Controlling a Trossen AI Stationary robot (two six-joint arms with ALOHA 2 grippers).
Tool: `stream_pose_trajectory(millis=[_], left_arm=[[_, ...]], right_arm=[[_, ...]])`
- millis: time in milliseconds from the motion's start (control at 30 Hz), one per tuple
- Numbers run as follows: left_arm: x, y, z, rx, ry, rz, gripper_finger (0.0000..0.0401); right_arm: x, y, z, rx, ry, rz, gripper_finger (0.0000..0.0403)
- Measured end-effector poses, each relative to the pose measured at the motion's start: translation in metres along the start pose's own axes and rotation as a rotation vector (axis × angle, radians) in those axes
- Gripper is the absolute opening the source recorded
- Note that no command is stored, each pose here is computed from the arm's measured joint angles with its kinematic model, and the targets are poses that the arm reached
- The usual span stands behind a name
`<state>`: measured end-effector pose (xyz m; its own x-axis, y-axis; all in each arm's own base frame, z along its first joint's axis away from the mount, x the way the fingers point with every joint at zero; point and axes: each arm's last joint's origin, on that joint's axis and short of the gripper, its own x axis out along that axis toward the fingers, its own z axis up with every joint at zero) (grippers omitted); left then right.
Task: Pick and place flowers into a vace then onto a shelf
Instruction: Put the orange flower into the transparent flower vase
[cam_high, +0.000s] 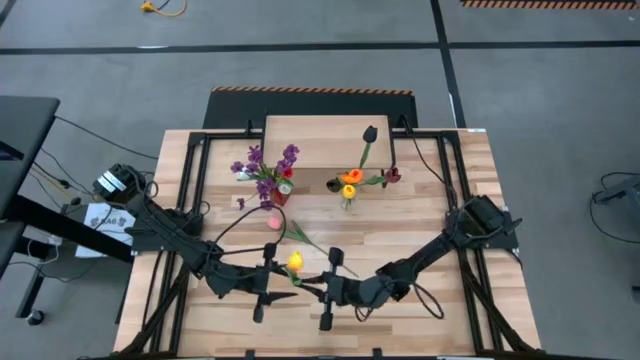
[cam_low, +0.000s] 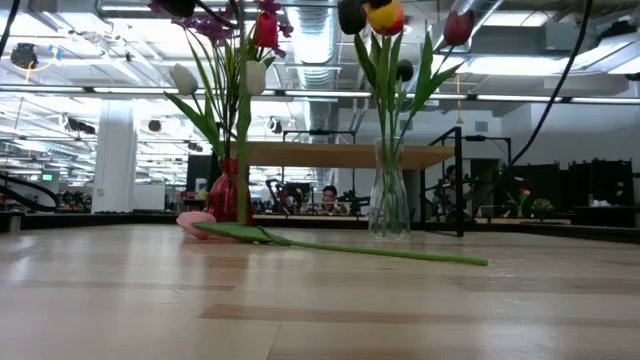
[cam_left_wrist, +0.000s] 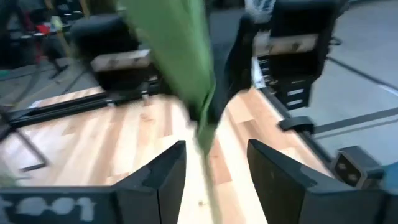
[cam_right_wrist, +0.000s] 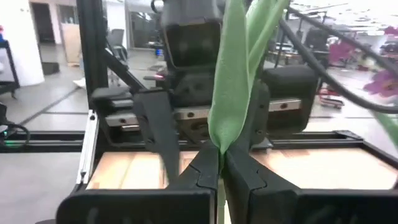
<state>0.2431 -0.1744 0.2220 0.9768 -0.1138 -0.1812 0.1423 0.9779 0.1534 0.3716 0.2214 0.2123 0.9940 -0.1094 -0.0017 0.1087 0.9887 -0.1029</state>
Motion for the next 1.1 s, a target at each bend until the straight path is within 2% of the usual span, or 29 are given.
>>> stream_pose_trajectory(millis=[167,333,500,600,667,733,800,933,1100], left_arm=[[-0.01,0.001,0.005,0.017,0.011,0.067,0.0166],[-0.027,0.001,0.017,-0.007,0.005,0.053,0.0167],[-0.043,-0.006,0.027,0.0,-0.036,0.01,0.0167],[-0.052,-0.009,0.034,0.018,-0.082,0.013,0.0167],[-0.057,-0.011,0.037,0.038,-0.093,0.01,0.0167],[-0.062,-0.011,0.04,0.046,-0.109,0.002,0.0167],[-0.065,-0.011,0.043,0.055,-0.126,-0.005,0.0167],[-0.069,-0.011,0.048,0.063,-0.156,-0.047,0.0167],[-0.075,-0.007,0.054,0.061,-0.183,-0.076,0.0167]], right_arm=[[-0.022,0.008,0.021,-0.026,0.028,-0.06,0.0001],[-0.05,0.02,0.041,-0.082,0.039,-0.137,0.0],[-0.082,0.033,0.066,-0.211,0.002,-0.125,0.0],[-0.106,0.029,0.08,-0.286,-0.012,-0.125,0.0],[-0.121,0.018,0.084,-0.334,-0.045,-0.041,0.0],[-0.134,0.001,0.081,-0.371,-0.107,0.126,0.0],[-0.147,-0.023,0.074,-0.335,-0.126,0.189,0.0],[-0.17,-0.079,0.058,-0.131,-0.216,0.102,0.0],[-0.194,-0.126,0.04,-0.036,-0.369,-0.01,0.0]])
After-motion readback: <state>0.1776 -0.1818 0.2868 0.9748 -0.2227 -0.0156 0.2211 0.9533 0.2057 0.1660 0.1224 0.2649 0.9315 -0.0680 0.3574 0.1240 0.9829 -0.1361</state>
